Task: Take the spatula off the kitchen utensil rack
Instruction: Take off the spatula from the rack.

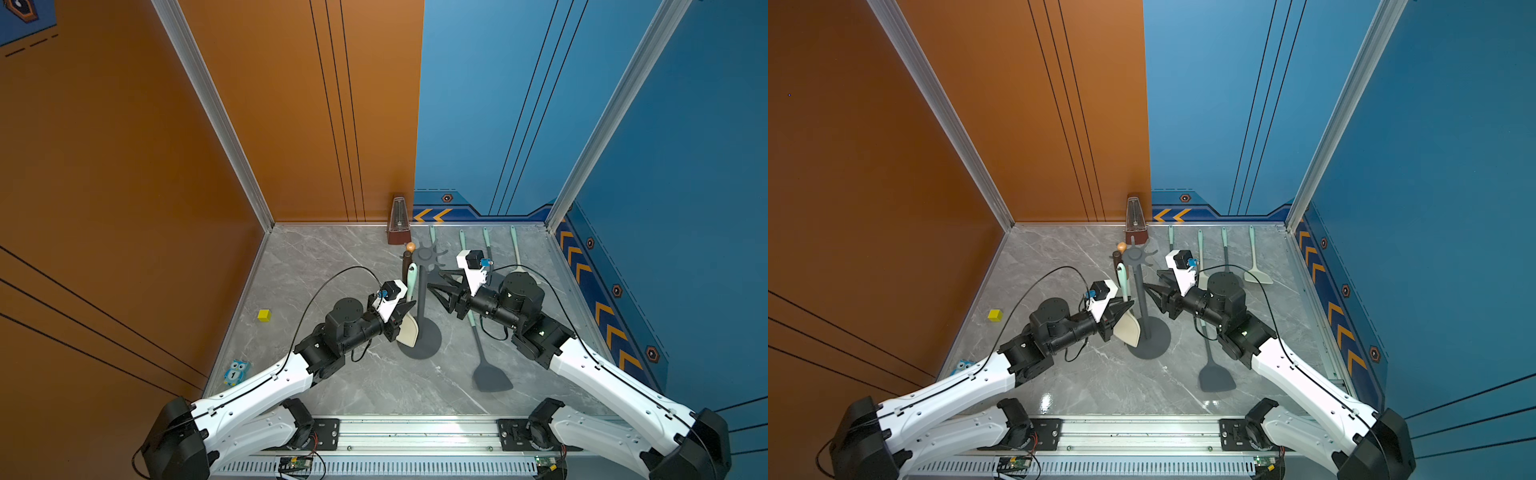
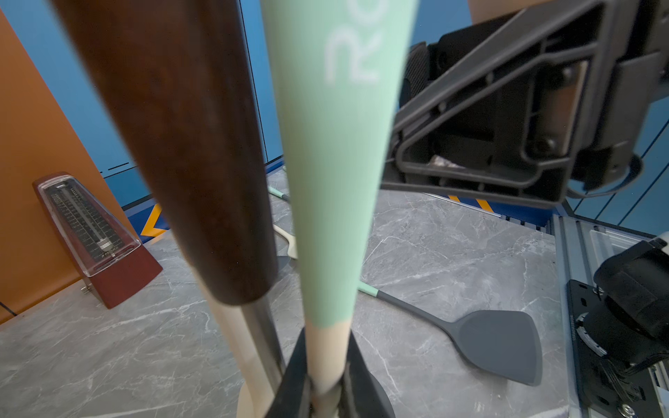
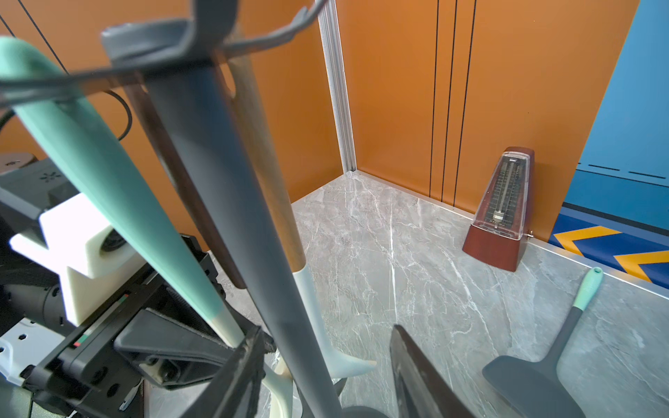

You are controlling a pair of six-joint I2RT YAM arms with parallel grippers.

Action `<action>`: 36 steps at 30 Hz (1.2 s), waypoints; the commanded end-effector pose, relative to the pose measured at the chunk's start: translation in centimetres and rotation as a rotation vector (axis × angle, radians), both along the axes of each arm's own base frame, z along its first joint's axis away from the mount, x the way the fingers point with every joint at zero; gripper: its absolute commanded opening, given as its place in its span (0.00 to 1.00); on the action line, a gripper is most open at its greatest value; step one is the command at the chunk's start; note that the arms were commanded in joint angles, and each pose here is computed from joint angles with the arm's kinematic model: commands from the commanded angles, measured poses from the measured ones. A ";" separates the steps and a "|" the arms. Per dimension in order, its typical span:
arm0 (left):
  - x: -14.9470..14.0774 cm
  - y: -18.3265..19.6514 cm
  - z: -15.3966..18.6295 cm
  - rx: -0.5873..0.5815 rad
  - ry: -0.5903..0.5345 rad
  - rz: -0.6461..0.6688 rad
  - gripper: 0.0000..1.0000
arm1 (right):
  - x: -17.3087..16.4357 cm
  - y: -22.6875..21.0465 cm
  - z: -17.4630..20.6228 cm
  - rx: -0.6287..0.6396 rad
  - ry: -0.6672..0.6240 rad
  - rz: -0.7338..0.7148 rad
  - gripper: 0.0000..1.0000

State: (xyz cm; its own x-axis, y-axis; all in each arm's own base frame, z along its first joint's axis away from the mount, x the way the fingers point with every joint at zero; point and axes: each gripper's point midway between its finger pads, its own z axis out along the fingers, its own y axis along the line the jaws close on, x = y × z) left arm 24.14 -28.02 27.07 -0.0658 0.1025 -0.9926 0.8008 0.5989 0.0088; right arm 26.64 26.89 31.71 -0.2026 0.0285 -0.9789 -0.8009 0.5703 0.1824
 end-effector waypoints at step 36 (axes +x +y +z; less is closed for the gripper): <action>-1.7 0.8 8.0 -0.229 -0.156 -0.001 0.11 | 0.5 2.2 -3.4 -0.136 -0.175 -0.074 0.00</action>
